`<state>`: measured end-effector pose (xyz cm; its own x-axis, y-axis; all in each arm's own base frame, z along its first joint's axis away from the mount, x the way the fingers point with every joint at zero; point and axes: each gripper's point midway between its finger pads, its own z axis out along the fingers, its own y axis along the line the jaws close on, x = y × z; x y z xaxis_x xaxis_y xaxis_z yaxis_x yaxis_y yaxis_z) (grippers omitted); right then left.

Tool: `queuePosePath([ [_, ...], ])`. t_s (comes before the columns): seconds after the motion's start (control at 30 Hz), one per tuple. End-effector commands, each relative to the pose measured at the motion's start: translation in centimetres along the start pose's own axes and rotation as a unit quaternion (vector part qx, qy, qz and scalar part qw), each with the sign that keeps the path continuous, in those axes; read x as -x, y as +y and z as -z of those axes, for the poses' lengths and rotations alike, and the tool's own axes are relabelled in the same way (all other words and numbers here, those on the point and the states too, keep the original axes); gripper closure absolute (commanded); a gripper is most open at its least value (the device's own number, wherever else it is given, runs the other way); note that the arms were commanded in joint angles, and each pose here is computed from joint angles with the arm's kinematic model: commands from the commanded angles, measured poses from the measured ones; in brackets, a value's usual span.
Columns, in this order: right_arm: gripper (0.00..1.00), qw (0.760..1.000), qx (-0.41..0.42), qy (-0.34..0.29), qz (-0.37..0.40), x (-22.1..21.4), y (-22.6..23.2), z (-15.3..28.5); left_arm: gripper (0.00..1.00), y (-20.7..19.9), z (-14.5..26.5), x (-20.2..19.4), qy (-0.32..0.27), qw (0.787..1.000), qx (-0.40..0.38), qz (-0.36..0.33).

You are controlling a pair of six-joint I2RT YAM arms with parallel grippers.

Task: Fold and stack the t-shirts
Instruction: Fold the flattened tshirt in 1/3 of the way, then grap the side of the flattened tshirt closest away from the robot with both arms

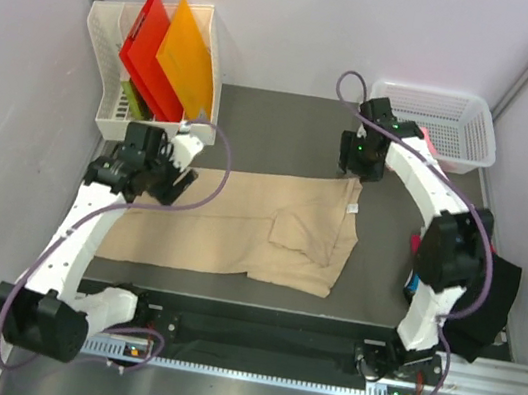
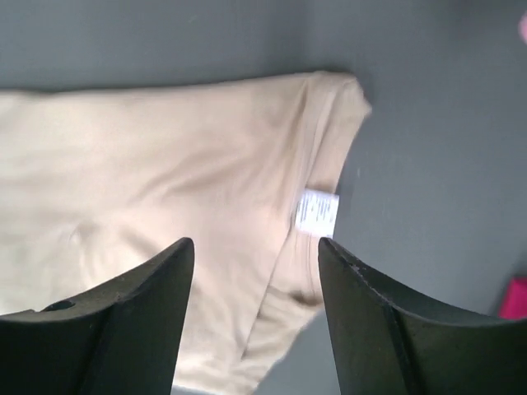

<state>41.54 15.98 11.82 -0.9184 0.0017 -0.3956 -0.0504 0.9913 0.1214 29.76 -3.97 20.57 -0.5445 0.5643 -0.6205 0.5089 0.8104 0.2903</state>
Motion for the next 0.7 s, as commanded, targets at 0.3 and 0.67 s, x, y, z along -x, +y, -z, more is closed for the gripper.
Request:
queuePosePath([
  [0.3, 0.43, 0.992, 0.046, 0.102, 0.065, -22.4, 4.7, 8.7, 0.25, -2.7, 0.5, -15.9, 0.161, 0.986, -0.048, -0.007],
  [0.67, 0.44, 0.991, 0.064, 0.117, -0.031, -27.3, 3.7, 7.4, 0.26, -2.5, -1.0, -19.2, 0.210, 0.973, -0.074, 0.057],
])
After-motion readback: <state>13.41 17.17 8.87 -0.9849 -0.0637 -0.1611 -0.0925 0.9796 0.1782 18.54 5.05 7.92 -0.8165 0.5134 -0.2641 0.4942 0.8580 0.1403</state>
